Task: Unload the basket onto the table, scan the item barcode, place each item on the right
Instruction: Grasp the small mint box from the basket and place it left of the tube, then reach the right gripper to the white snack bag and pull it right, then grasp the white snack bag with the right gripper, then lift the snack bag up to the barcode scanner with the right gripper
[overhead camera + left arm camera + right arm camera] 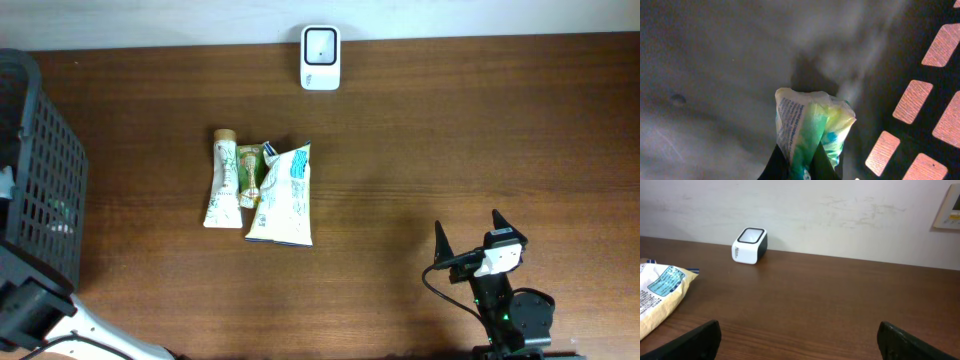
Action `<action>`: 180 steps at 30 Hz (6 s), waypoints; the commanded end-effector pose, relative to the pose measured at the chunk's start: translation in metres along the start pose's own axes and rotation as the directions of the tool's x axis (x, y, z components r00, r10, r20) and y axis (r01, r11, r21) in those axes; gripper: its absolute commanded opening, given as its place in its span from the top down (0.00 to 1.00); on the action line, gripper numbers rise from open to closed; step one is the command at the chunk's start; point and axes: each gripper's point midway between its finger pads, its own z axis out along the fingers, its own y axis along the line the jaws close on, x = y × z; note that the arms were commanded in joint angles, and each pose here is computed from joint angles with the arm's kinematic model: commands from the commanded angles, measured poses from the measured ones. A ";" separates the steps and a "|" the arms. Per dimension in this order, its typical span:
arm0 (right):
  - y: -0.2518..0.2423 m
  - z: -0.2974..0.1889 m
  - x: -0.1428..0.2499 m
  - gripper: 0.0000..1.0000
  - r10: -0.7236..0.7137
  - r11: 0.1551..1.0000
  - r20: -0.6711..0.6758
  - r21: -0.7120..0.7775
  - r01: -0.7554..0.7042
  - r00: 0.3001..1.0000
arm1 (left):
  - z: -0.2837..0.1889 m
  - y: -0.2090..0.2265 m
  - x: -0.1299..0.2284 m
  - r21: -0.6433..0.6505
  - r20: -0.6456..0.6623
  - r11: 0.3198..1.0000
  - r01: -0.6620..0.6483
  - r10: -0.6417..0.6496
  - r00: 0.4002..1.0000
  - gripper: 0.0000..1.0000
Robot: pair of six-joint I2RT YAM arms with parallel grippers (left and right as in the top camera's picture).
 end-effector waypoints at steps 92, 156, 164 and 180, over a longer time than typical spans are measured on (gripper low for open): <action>0.268 0.200 -0.027 0.14 -0.242 0.799 -0.639 -0.558 -0.224 0.730 | -0.150 -0.266 0.020 -0.339 0.460 0.766 -0.546 0.641 0.614 0.01; 0.154 0.082 0.132 0.51 0.287 0.721 -0.958 0.236 -0.652 -0.030 | -0.164 -0.224 -0.002 -0.407 0.483 0.805 -0.433 0.591 0.646 0.01; 0.161 0.094 0.046 0.73 0.043 0.658 -0.938 -0.234 -0.716 0.345 | -0.164 -0.224 -0.002 -0.407 0.482 0.805 -0.433 0.591 0.646 0.01; 0.180 0.036 -0.149 0.96 -0.103 0.376 -0.555 -0.790 -0.484 0.826 | -0.164 -0.224 -0.002 -0.407 0.482 0.805 -0.433 0.591 0.646 0.01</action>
